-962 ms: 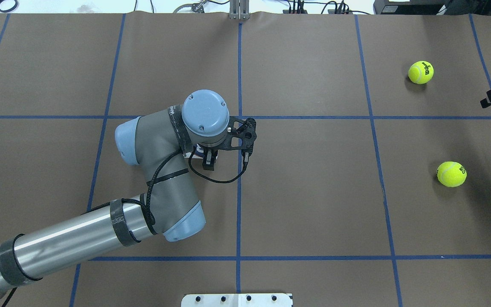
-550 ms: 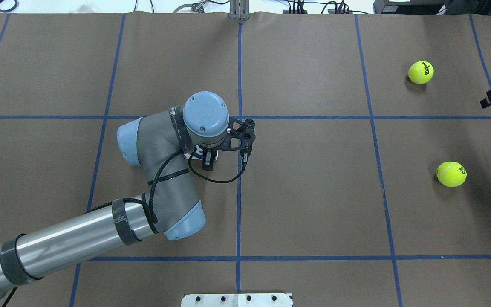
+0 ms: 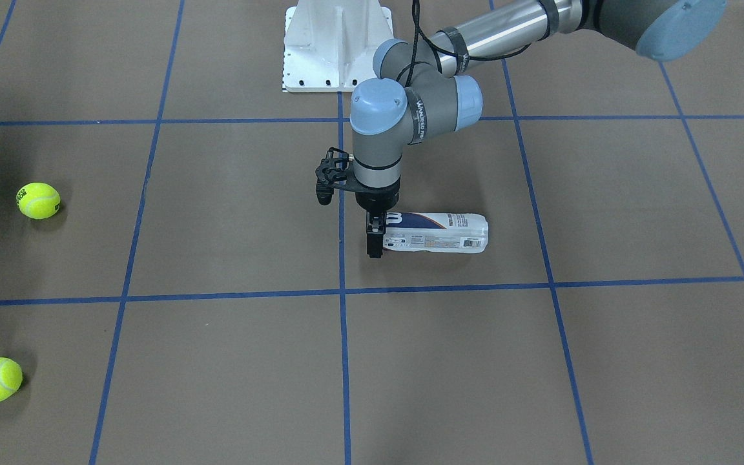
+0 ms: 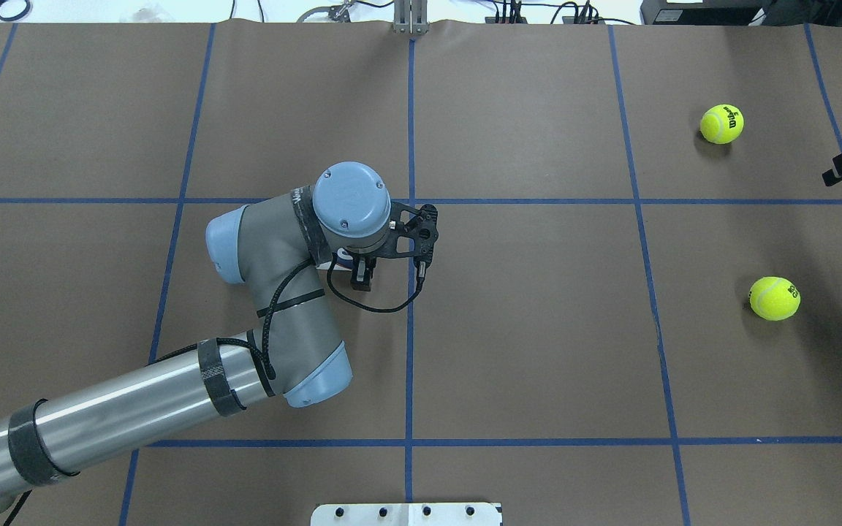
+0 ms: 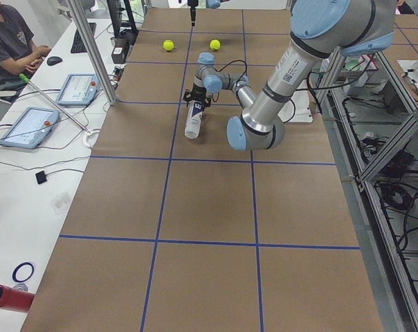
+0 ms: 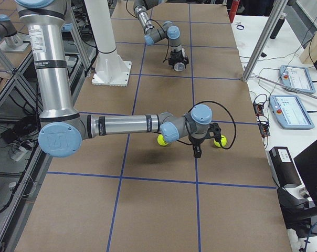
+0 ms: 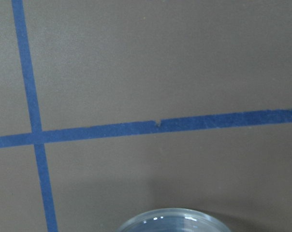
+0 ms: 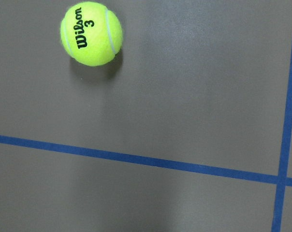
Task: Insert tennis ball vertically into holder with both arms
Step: 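Close the left gripper around the middle of the white can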
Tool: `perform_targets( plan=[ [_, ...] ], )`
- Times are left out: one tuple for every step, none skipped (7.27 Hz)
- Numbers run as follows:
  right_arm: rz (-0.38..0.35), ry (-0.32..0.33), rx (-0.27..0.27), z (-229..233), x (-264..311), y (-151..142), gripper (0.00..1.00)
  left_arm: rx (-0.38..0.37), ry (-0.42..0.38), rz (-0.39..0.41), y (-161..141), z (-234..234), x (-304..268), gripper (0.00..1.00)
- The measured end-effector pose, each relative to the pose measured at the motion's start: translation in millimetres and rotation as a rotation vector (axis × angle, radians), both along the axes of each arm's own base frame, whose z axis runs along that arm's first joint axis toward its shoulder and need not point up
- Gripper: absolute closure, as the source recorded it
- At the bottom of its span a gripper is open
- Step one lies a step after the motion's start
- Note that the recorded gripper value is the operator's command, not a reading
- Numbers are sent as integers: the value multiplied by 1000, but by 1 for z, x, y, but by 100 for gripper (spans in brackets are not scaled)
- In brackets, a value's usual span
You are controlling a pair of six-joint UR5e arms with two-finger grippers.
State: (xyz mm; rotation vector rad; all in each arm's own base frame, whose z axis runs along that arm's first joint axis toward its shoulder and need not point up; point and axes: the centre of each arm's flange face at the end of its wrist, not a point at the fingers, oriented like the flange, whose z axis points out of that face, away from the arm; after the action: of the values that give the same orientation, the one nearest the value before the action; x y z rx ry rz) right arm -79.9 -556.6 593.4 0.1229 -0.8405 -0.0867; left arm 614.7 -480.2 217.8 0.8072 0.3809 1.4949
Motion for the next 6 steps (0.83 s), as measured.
perform_targets(
  plan=[
    [-1, 0, 0, 0, 0, 0, 1, 0, 1, 0, 0, 0, 0, 14],
    [-2, 0, 1, 0, -1, 0, 1, 0, 1, -1, 0, 0, 0, 16],
    [-3, -1, 4, -2, -2, 0, 1, 0, 4, -2, 0, -1, 0, 18],
    [-4, -2, 6, -3, -3, 0, 1, 0, 9, -4, 0, -3, -1, 18],
    [-5, -2, 8, -4, -3, -1, 1, -1, 15, -9, 0, -5, -1, 18],
    [-6, -3, 10, -5, -4, -1, 1, 2, 34, -17, -1, -9, -3, 18]
  ],
)
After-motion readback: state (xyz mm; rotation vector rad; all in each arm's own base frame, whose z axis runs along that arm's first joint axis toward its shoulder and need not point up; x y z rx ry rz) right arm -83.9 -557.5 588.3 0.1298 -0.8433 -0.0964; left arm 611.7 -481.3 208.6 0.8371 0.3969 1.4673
